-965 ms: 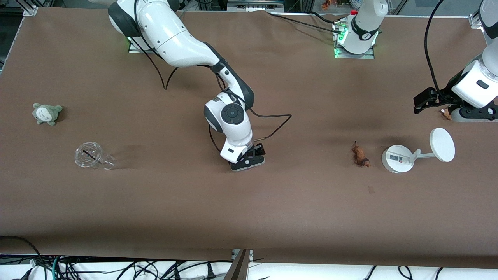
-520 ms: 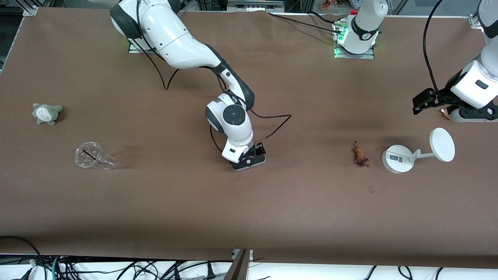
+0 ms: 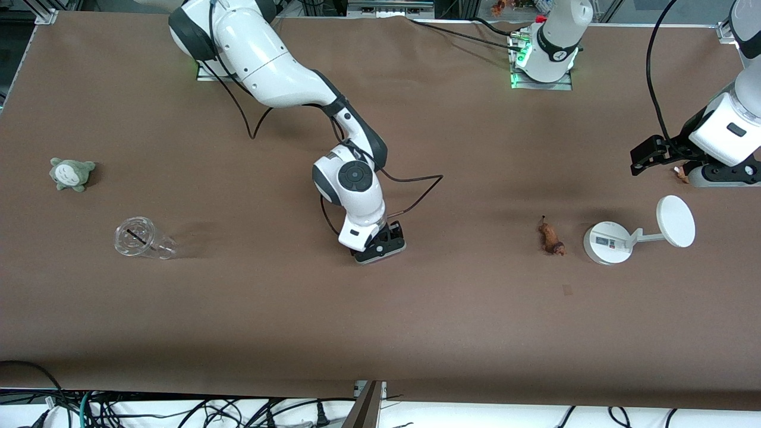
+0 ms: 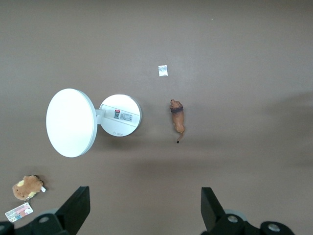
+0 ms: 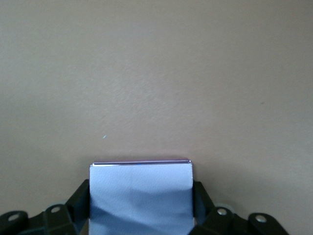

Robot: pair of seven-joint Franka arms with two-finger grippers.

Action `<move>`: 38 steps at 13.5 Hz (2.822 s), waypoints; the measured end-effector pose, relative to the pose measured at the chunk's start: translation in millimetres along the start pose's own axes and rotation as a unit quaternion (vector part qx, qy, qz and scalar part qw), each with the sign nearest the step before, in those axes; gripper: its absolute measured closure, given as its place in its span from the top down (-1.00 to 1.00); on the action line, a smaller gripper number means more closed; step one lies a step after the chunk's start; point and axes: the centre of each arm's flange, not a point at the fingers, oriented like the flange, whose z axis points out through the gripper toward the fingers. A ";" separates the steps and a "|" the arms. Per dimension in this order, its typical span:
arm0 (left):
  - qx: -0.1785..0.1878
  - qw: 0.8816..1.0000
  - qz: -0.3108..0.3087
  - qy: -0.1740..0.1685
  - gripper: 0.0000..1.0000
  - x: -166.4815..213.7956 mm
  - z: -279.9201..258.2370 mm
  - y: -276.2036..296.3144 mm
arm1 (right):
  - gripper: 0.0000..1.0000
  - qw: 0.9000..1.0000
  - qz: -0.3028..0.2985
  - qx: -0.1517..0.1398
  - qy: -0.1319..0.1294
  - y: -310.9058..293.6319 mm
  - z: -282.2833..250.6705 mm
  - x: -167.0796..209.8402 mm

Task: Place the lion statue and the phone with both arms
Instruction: 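Lift the white phone with the right gripper toward the glass beaker, then lower the phone beside the glass beaker with the right gripper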

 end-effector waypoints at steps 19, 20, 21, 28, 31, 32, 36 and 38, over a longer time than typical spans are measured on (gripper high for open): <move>0.000 1.000 0.002 0.000 1.00 -0.2 -0.1 2.5 | 0.69 0.971 0.159 -0.097 -0.147 334.0 -191.7 15.2; 0.000 1.000 0.002 0.000 1.00 -0.2 -0.1 2.8 | 0.69 0.971 0.167 -0.091 -0.144 355.3 -183.4 8.8; 0.000 1.000 0.003 0.000 1.00 -0.2 -0.1 2.9 | 0.69 0.971 0.176 -0.085 -0.139 372.7 -173.5 1.0; 0.000 1.000 0.004 0.000 1.00 -0.6 -0.4 11.0 | 0.69 0.974 0.191 -0.082 -0.087 396.0 -78.2 -55.2; 0.000 1.000 0.003 0.000 1.00 -0.7 -0.5 12.2 | 0.69 0.975 0.190 -0.087 -0.073 399.4 -57.8 -69.2; 0.000 1.000 0.003 0.000 1.00 -0.7 -0.5 12.2 | 0.69 0.976 0.190 -0.088 -0.068 400.0 -53.4 -72.9; 0.000 1.000 0.003 0.000 1.00 -0.7 -0.5 12.3 | 0.69 0.976 0.189 -0.090 -0.060 401.8 -44.6 -78.7; 0.000 1.000 0.006 0.000 1.00 -0.9 -0.6 15.5 | 0.69 0.976 0.192 -0.091 -0.056 405.6 -45.7 -78.4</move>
